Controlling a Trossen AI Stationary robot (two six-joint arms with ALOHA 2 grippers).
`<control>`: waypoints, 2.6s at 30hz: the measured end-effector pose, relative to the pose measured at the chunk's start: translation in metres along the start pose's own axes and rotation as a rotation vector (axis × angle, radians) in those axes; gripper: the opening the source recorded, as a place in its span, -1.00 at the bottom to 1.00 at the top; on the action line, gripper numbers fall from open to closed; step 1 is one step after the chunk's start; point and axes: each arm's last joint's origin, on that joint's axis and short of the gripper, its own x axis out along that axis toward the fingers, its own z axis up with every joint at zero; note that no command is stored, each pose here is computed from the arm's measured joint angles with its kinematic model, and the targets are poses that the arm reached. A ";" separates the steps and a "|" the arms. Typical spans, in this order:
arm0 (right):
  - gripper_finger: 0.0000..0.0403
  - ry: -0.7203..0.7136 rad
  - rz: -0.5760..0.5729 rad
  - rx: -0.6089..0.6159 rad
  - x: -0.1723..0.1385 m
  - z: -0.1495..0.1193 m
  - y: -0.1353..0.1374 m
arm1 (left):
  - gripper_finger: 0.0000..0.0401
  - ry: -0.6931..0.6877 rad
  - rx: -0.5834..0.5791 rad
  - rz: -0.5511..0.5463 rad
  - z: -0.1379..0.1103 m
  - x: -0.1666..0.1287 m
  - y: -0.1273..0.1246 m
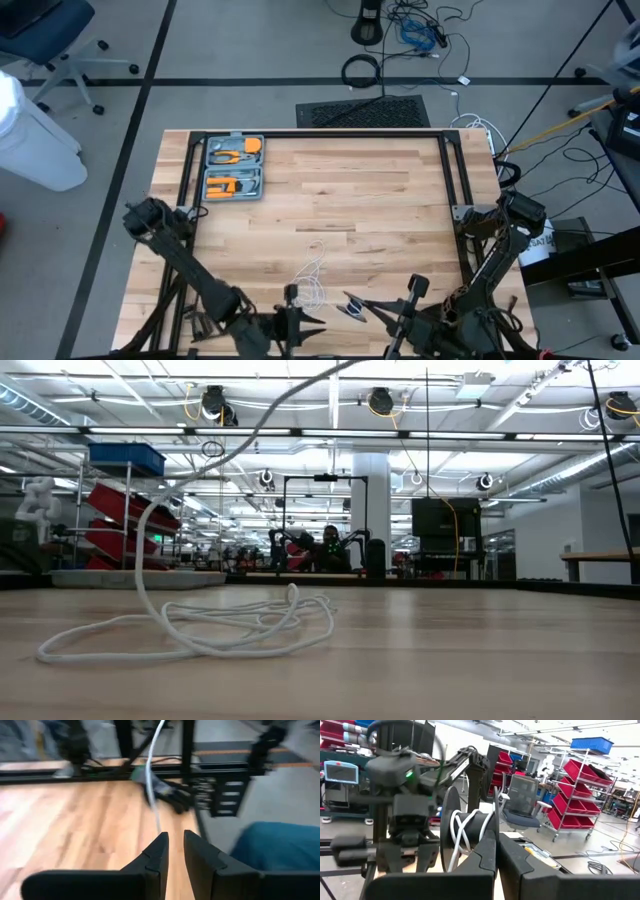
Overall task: Coil cords
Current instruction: Coil the white wire on the spool
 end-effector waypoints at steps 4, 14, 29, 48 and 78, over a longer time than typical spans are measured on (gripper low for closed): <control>-1.00 0.000 0.000 0.000 0.000 0.000 0.000 | -0.67 -0.052 0.029 0.124 -0.026 0.009 -0.018; -1.00 -0.019 0.035 0.004 0.000 0.001 0.001 | -0.31 -0.068 0.043 0.178 -0.068 0.038 -0.029; -1.00 -0.024 0.044 0.003 0.000 0.001 0.001 | -0.13 -0.067 0.334 0.304 -0.062 0.049 -0.016; -1.00 -0.025 0.044 -0.004 0.000 0.001 0.001 | -0.14 -0.128 0.263 0.194 -0.053 0.054 -0.014; -1.00 -0.025 0.045 -0.004 0.000 0.001 0.001 | -0.98 -0.143 0.252 0.245 -0.051 0.047 -0.019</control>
